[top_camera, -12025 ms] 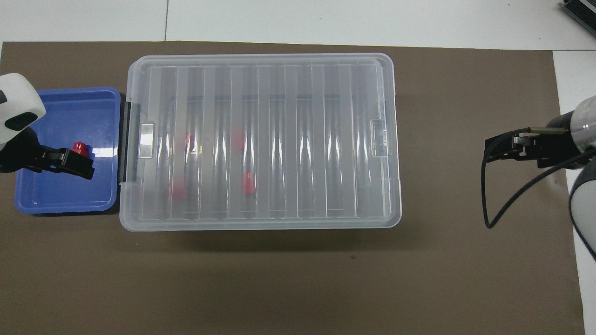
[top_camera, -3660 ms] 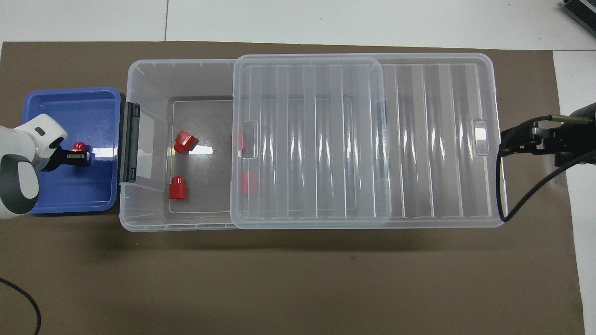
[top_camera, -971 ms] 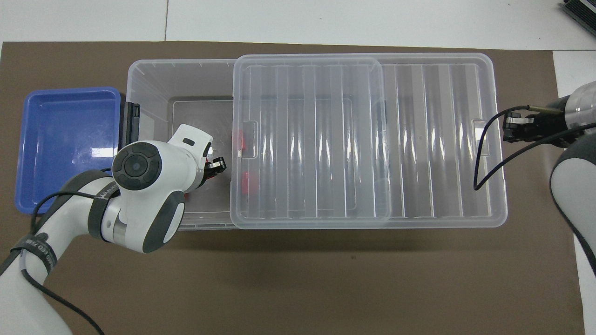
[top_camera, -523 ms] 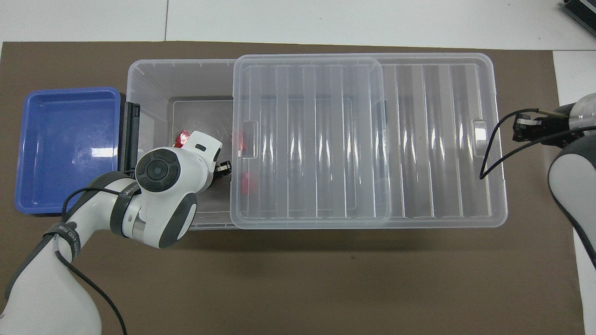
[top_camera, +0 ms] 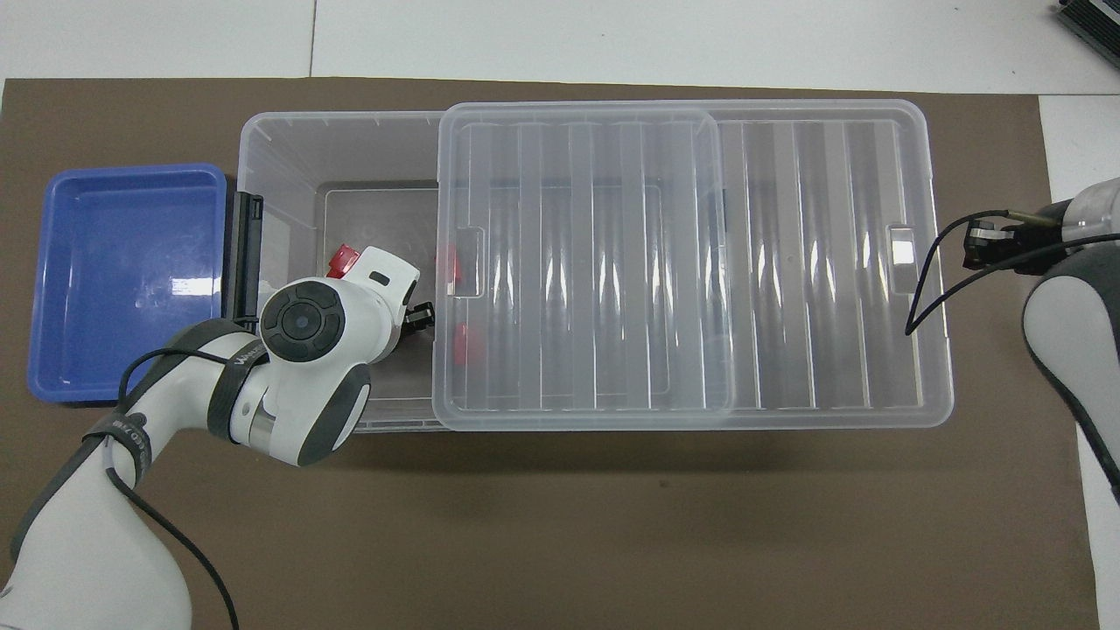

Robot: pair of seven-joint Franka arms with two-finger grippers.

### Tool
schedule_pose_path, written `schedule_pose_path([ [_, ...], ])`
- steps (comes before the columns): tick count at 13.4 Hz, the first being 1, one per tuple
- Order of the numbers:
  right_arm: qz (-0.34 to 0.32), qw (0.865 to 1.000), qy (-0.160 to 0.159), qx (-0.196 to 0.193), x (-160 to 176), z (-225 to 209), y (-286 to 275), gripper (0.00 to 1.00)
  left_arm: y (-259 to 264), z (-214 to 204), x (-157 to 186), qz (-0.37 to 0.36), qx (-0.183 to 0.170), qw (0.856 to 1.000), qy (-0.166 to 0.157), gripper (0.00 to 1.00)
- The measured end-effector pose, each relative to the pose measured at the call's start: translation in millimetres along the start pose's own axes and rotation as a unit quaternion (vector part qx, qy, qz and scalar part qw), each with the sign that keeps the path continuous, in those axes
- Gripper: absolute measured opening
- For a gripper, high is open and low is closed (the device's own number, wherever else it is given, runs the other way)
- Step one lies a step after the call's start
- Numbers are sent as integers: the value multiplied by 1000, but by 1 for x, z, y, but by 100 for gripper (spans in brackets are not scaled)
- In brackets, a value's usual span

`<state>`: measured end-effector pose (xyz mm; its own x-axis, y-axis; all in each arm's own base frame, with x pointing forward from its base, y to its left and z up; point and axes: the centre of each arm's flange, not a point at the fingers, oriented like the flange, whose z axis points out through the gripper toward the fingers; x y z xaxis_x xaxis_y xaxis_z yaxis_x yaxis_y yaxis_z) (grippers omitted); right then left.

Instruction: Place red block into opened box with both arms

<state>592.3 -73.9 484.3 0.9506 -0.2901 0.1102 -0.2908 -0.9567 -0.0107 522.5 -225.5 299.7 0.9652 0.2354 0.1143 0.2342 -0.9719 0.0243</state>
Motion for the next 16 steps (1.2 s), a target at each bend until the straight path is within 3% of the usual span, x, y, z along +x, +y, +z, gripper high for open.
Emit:
schedule_pose_path([
  [2, -1, 1000, -3, 0, -1, 3, -1, 1, 0, -3, 2, -1, 5, 1000, -5, 98],
  [5, -5, 1000, -7, 0, -4, 6, -5, 1, 6, -34, 20, -6, 24, 1000, -19, 96],
  [10, -31, 999, -9, 2, -11, 8, -35, 1, -7, -150, 52, -8, 50, 998, -33, 100],
  [13, -57, 998, -10, 4, -19, 8, -64, 1, -61, -218, 75, 48, 57, 996, -48, 100],
  [16, -87, 996, -10, 7, -30, 7, -99, 1, -159, -273, 98, 120, 52, 990, -51, 100],
])
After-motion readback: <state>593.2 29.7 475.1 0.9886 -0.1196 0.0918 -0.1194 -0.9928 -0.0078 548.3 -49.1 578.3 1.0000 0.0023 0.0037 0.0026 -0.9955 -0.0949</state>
